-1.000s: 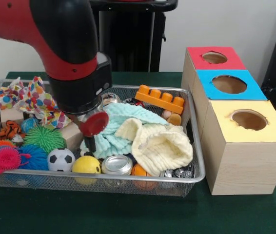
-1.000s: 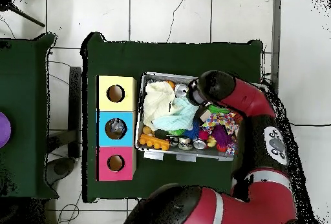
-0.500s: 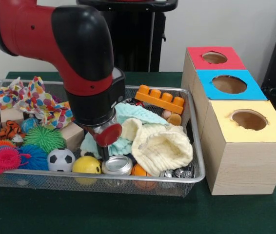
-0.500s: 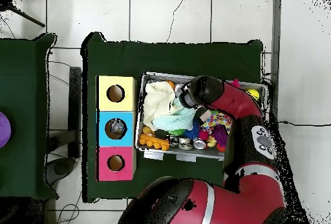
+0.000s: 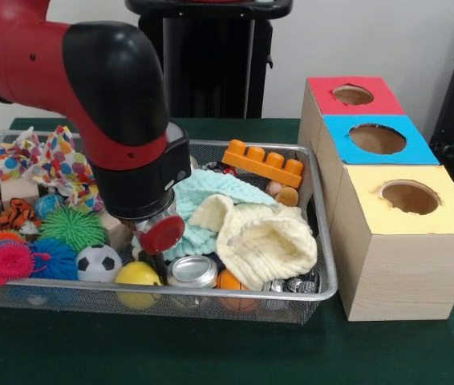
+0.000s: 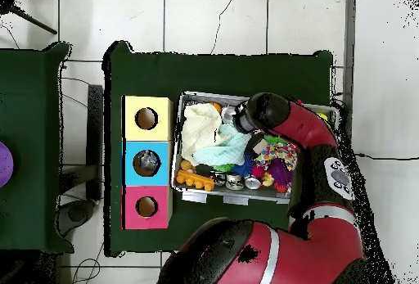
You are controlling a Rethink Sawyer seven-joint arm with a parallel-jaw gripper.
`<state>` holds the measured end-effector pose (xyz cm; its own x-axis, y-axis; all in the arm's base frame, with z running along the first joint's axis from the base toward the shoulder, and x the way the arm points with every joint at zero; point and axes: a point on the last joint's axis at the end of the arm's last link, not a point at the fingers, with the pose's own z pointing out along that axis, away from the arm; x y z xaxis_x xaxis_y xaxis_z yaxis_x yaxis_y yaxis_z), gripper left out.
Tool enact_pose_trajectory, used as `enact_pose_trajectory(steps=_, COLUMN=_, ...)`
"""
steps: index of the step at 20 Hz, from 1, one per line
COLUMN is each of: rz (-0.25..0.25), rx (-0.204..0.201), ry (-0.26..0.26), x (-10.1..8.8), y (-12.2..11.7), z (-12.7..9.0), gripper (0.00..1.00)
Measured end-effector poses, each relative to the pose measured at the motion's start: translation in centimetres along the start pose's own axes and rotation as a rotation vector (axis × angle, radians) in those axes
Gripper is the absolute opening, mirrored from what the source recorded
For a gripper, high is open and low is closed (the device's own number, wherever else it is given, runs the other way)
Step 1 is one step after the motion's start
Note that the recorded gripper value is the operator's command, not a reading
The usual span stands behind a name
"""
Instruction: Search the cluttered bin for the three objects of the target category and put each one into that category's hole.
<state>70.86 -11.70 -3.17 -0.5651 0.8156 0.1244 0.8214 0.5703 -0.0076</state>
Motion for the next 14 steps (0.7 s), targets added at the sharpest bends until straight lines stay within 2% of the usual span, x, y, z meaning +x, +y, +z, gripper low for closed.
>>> enact_pose_trajectory(steps=4, rz=0.004, rx=0.011, ry=0.055, x=0.4, y=0.0, z=0.6, gripper=0.00)
enact_pose_trajectory(steps=14, rz=0.020, rx=-0.007, ry=0.100, x=0.3, y=-0.2, z=1.6, gripper=0.00)
